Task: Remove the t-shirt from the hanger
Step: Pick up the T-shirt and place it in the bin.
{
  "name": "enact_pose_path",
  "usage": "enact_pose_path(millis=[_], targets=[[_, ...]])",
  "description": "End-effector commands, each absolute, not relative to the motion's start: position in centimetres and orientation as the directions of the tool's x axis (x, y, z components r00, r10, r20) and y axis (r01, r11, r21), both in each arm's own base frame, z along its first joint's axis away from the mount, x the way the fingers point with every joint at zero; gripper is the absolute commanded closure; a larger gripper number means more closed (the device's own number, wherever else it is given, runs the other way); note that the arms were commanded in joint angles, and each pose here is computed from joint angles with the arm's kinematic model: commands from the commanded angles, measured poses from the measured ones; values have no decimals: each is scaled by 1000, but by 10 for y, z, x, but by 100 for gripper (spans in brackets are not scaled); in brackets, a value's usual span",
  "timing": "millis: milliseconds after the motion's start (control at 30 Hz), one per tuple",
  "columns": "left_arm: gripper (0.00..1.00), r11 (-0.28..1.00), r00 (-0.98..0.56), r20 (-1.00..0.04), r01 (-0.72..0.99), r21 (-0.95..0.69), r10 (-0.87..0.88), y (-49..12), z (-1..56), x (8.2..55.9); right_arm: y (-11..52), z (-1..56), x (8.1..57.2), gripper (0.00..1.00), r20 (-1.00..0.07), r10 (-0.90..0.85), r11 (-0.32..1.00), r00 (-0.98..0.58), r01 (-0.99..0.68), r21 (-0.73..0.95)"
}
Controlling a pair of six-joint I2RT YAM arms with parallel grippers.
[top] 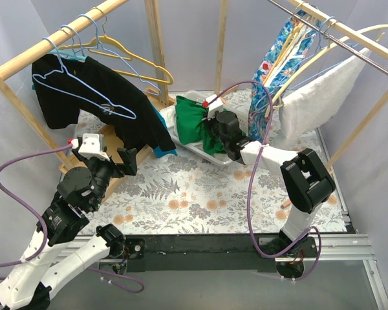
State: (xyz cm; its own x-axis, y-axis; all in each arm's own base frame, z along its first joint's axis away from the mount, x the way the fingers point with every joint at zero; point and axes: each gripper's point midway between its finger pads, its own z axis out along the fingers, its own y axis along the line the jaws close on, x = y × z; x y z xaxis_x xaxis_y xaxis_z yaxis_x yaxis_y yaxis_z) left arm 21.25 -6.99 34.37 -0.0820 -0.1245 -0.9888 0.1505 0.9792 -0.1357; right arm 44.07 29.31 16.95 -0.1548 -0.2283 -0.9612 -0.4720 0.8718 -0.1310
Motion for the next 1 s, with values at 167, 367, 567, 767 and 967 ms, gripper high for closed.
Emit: enact_pose_path(millis=[167,367,567,767,967], targets=[[2,980,-54,-988,129,-150,-144,-61,353,209,296,257,413,39,-981,-192,893,-38,-421,-158],[2,980,-50,-988,127,-154,-149,-59,353,207,301,298,383,33,-987,-157,897,29,-414,-155],[2,979,-48,-987,127,-159,-154,-57,353,204,315,325,356,31,-987,-140,870,84,-464,-163],[2,978,-49,-986,128,-167,-162,-56,353,202,315,348,343,31,-982,-147,886,115,-427,-183],[2,976,-44,-985,130,-172,-168,-55,355,201,304,376,330,31,-982,-119,905,148,-391,-168]])
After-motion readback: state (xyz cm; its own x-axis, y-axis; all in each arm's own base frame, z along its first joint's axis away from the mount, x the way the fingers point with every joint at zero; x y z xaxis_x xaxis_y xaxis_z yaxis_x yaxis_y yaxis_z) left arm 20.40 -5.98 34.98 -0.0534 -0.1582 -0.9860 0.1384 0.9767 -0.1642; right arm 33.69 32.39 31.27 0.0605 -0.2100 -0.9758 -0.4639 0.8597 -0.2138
